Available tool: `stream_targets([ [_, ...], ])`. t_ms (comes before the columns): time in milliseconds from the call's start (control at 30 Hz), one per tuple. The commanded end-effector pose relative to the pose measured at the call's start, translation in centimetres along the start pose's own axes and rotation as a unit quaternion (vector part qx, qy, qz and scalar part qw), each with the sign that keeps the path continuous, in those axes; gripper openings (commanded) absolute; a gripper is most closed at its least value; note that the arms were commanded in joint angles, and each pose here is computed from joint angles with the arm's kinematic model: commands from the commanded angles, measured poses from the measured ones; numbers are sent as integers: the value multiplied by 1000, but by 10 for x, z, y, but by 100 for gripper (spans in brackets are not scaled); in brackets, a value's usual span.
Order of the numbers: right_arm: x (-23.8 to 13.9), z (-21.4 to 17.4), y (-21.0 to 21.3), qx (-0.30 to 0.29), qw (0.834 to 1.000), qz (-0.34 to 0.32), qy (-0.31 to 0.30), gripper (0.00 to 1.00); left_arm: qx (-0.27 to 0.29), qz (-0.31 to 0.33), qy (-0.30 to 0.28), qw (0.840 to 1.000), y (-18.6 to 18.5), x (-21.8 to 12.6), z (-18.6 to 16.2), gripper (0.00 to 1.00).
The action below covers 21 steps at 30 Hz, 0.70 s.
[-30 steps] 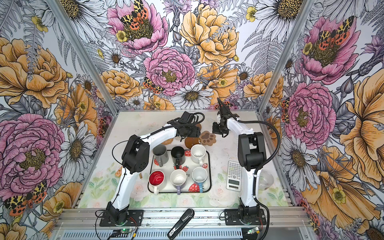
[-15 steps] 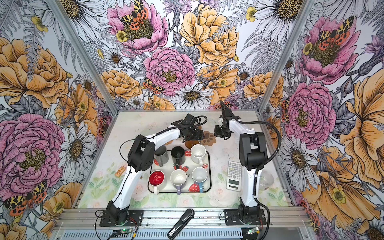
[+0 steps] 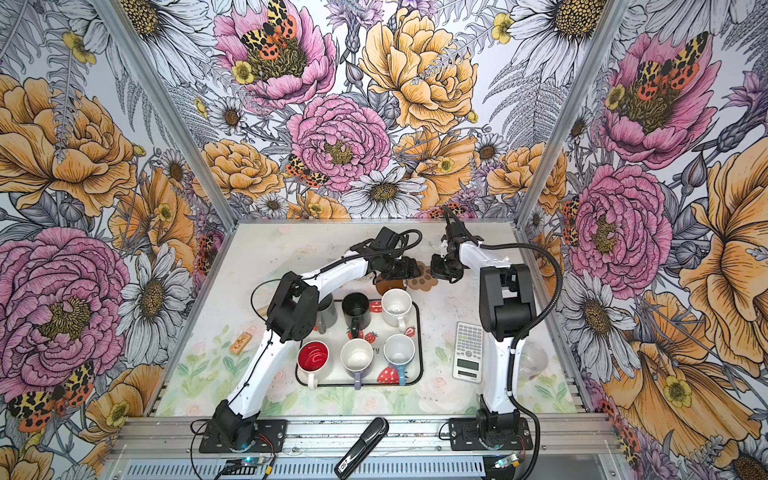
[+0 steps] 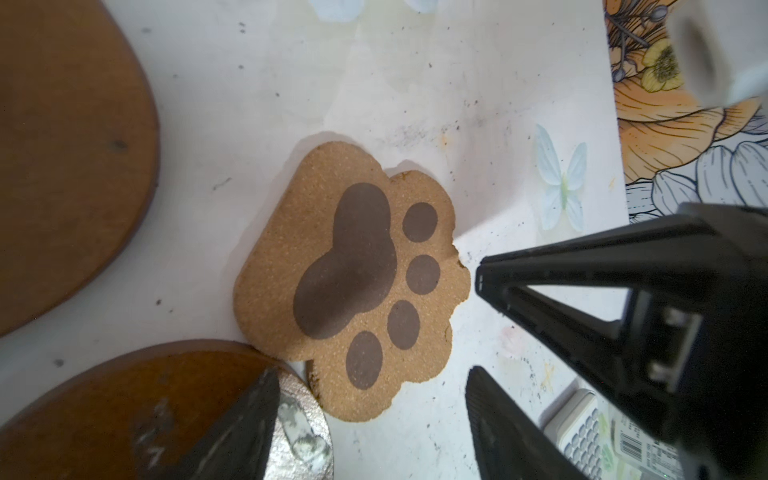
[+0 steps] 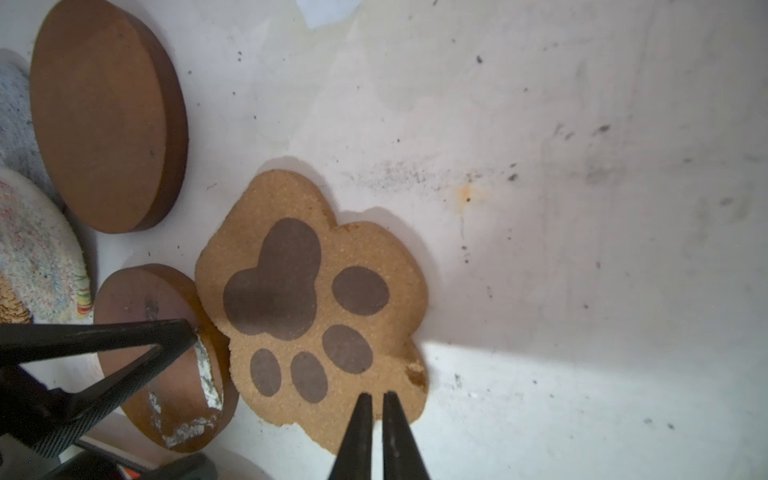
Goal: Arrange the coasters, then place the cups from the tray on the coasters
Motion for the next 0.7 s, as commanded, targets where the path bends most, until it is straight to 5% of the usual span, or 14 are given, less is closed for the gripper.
stream_targets([
  [0,-3,4,-1,6,1000,10,-7,11,-25,-22,42,999,-2,29,-25,72],
  [433,-3,6,-8,17,1000,10,-8,12,-39,-51,6,998,-12,54,-1,72],
  [667,-6,16,-4,20,999,19,-18,12,-20,-38,-24,999,-12,27,22,72],
])
Point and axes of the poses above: each gripper's point midway between its finger pads, its own x axis out along the fingers, its own y axis along the line the jaws close on, z = x × y, the point moved 4 cm from there along -x, back along the fingers, and after that the axes turned 15 degrees about x, right-handed, at the moved point
